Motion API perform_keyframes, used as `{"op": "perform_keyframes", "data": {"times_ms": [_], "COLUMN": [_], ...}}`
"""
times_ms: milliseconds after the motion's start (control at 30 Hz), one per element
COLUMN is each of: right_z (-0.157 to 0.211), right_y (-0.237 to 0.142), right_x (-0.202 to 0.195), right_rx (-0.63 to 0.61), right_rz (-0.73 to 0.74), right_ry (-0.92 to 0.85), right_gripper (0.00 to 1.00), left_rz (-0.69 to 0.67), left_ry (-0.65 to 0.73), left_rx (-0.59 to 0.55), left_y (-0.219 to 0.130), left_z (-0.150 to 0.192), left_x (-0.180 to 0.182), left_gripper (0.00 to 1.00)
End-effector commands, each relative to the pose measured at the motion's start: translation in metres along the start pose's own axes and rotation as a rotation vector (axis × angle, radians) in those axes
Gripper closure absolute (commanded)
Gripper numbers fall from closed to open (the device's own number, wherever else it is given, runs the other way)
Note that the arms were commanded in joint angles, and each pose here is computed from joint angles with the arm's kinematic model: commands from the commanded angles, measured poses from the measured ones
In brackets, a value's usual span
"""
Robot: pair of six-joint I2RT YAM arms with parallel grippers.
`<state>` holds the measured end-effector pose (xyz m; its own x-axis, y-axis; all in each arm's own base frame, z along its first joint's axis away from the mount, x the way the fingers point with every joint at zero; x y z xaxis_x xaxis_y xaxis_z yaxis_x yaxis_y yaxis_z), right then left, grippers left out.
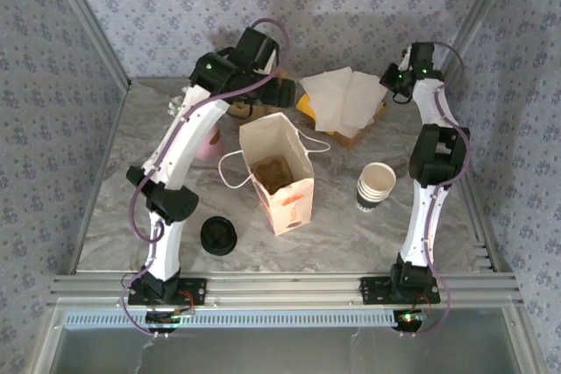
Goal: Pack the takeout coffee
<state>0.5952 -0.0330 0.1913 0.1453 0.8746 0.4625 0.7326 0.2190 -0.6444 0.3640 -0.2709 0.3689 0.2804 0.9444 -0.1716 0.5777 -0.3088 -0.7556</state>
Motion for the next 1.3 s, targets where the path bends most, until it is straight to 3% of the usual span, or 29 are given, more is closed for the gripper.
{"op": "perform_keyframes", "data": {"times_ms": [0,300,667,1000,1267], "right_z": [-0.007,-0.015,-0.028,-0.002,0.033], "right_y": [-0.037,-0.112,-0.237,-0.333,-0.379], "right_x": [0.032,0.102,0.194,0.281,0.328], "right_rx": [-0.011,-0.087,-0.247,-0.202,-0.148], "right_rz": [-0.067,-0.242,-0.455,-0.736,-0.892], "right_ry": [-0.009,0.065,0.019,-0.06,-0.069], "right_gripper": [1.0,1.0,1.0,1.0,1.0], "left_rz": [0.026,0.057,0.12,0.124,0.072], "left_ry": [0.003,0.076,0.138,0.043,-0.068], "left_rx": [-0.077,-0.176,-0.32,-0.425,-0.501], "left_y": [-0.04,-0.085,-0.146,-0.196,-0.224], "left_z": [-0.006,-0.005,0.0,0.026,0.051], "left_x": [-0.003,-0.013,-0.021,0.013,0.049], "left_gripper": [0.06,0.03,0.0,0.0,0.0]}}
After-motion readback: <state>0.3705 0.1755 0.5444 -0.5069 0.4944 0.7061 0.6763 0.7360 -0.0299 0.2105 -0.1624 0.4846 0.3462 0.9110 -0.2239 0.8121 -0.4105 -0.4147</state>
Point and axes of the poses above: each hand's point on the last joint's axis, 136 mm out from that joint toward the fingers, its own y axis out along the fingers, its own x axis along the line the jaws close on, z = x × y, the point moved 4 cm from there along -y, back along the fingers
